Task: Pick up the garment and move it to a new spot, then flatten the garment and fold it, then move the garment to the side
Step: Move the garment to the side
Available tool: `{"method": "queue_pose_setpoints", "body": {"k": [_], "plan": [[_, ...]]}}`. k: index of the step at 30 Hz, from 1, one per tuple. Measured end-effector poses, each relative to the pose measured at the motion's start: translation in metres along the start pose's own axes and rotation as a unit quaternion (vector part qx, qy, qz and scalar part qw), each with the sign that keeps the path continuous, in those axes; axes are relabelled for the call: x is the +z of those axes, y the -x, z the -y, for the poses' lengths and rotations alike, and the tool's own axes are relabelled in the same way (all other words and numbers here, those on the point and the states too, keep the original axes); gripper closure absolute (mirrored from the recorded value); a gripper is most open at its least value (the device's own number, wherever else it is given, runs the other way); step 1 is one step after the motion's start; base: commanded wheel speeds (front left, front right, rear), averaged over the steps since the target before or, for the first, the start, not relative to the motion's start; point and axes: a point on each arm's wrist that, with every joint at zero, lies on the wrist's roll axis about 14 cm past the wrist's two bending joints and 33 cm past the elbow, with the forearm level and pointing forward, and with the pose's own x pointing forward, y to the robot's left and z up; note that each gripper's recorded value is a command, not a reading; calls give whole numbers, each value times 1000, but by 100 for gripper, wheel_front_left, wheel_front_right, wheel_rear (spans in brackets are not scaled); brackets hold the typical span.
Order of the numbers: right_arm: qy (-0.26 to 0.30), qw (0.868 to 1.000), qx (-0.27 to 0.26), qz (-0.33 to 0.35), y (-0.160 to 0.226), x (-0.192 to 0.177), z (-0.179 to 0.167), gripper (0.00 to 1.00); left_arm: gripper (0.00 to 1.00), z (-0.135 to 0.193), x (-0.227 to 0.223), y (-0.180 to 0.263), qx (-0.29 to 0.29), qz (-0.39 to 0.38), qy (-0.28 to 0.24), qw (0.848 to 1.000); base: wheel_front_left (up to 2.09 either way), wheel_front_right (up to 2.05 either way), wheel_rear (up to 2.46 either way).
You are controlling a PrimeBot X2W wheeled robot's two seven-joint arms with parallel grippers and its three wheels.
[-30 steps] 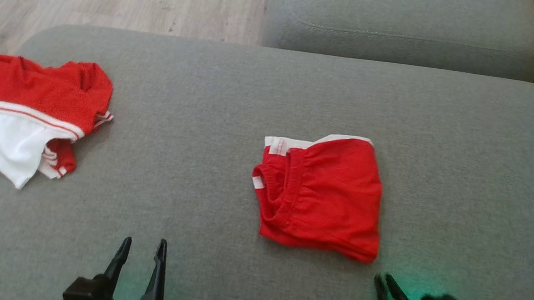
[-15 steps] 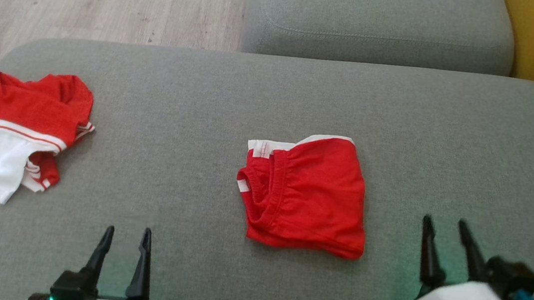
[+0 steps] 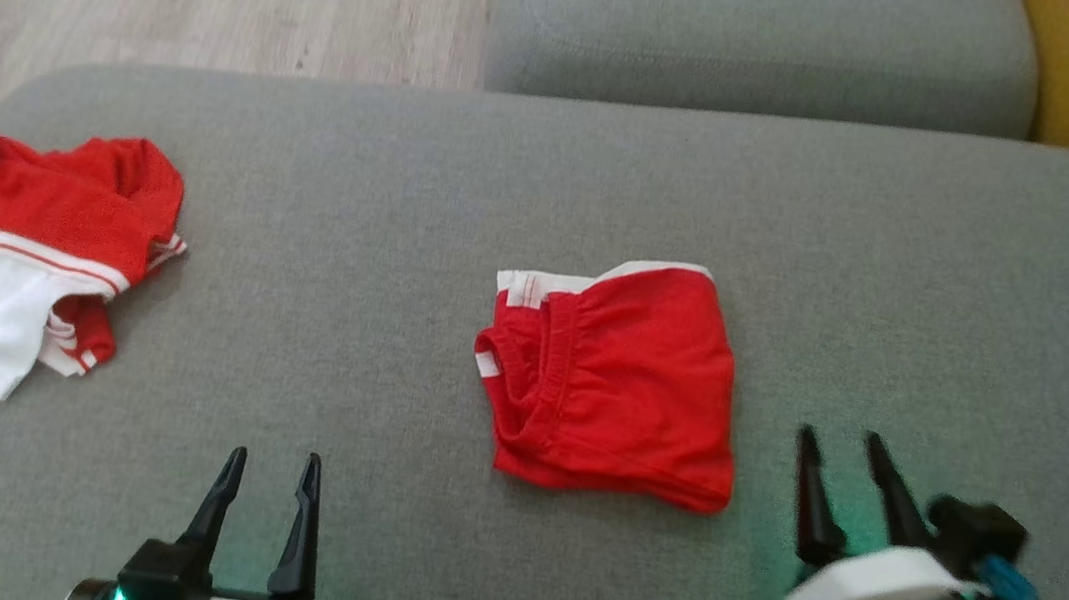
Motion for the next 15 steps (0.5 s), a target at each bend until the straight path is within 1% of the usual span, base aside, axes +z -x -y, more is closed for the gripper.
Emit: {"method": "queue_pose_setpoints", "body": {"k": [3, 7, 9, 13, 15], "plan": [[-8, 1000, 23, -14, -14, -4, -15, 0, 0, -1, -7, -1, 2, -11, 3, 1000, 0, 0, 0], [-31, 999, 41, -10, -47, 7, -27, 0, 0, -3, -18, -4, 8, -31, 16, 999, 0, 0, 0], [-40, 998, 45, -18, -62, 7, -30, 0, 0, -1, -19, -9, 4, -34, 16, 999, 0, 0, 0], [-35, 995, 61, -66, -78, -19, -41, 0, 0, -4, -14, -22, 6, -30, 17, 999, 0, 0, 0], [-45, 993, 57, -94, -81, -36, -40, 0, 0, -5, -15, -25, 7, -32, 16, 999, 0, 0, 0]]}}
